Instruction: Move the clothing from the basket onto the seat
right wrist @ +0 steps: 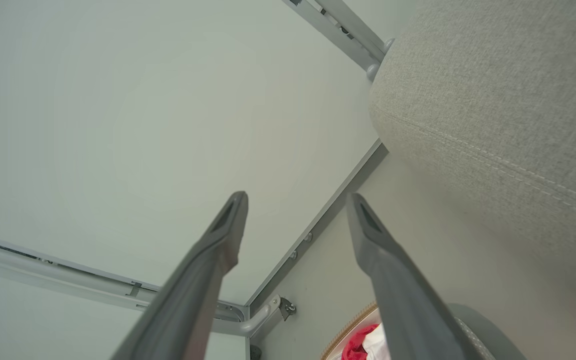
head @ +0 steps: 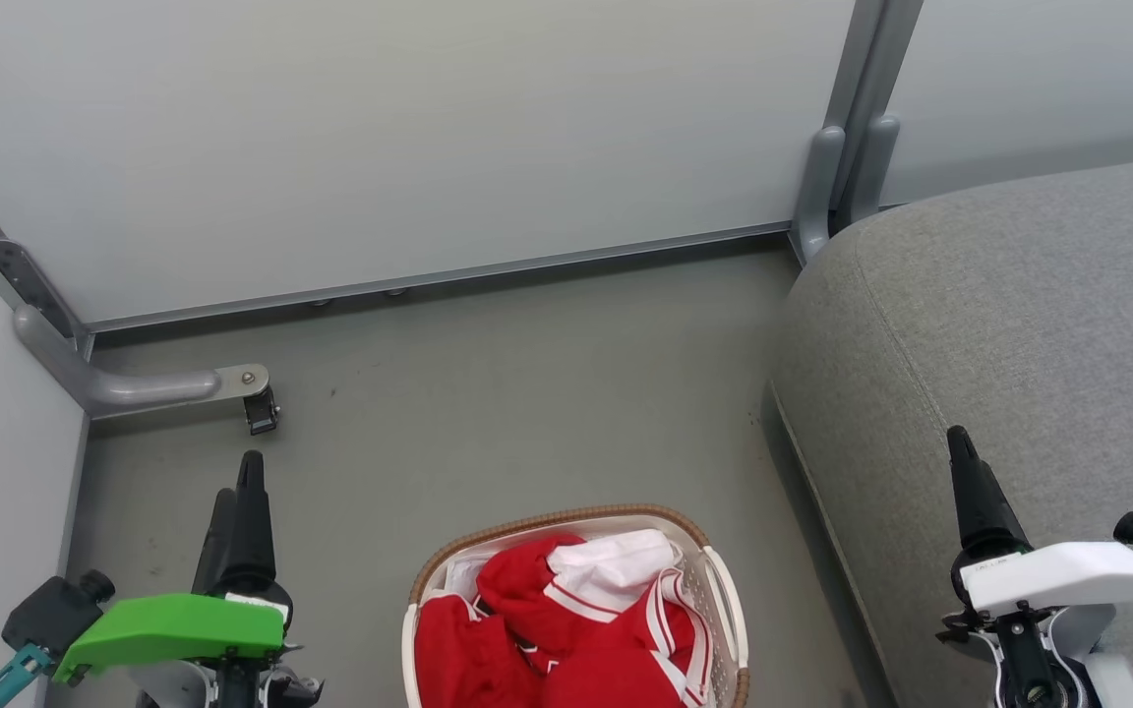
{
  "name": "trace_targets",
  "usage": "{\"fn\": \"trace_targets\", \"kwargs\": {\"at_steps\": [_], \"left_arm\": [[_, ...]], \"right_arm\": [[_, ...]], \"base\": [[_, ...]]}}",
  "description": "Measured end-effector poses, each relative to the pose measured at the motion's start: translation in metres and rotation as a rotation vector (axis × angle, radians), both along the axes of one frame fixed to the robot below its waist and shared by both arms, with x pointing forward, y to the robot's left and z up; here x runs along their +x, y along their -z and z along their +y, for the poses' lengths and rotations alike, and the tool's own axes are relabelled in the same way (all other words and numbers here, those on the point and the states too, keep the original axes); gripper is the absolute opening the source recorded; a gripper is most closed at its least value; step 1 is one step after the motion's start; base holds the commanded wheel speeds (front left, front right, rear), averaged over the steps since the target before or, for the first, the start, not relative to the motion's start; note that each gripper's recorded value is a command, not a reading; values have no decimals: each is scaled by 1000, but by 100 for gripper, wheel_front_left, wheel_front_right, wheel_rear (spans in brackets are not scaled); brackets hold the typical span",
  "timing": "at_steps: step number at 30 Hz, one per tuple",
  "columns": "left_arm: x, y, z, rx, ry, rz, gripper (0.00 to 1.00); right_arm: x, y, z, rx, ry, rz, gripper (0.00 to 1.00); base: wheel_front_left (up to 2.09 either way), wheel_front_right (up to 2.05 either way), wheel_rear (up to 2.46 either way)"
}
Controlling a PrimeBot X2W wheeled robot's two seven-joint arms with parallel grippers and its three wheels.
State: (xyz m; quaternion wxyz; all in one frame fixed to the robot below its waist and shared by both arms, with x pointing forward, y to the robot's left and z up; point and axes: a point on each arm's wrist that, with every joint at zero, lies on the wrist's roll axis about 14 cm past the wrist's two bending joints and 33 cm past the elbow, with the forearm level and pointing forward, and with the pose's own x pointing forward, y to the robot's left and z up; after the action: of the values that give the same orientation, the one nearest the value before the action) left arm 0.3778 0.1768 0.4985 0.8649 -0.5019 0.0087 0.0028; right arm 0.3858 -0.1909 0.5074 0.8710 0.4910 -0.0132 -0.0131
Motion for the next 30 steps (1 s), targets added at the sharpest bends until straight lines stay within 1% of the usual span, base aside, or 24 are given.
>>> {"fn": "trace_targets", "kwargs": {"at_steps": [6, 11, 14, 17, 27, 30], "left_arm": [[-2, 3, 0, 104, 1, 5, 100], [-5, 6, -2, 178, 4, 10, 100], [-5, 7, -3, 240, 7, 14, 100], [-7, 8, -4, 284, 10, 15, 100], [-12, 14, -8, 412, 26, 19, 100], [-13, 14, -9, 435, 28, 15, 100]], "right_arm": [[-1, 0, 7, -119, -19, -2, 100], [-2, 0, 8, -185, -21, -5, 100], [-1, -1, 12, -244, -34, -11, 100], [-2, -1, 12, -274, -33, -16, 100], [-4, -3, 19, -406, -50, -37, 100], [-5, -3, 21, -439, -56, -40, 100]], "base": [[0, 0, 0], [0, 0, 0], [0, 0, 0], [0, 0, 0], [0, 0, 0], [0, 0, 0]]}}
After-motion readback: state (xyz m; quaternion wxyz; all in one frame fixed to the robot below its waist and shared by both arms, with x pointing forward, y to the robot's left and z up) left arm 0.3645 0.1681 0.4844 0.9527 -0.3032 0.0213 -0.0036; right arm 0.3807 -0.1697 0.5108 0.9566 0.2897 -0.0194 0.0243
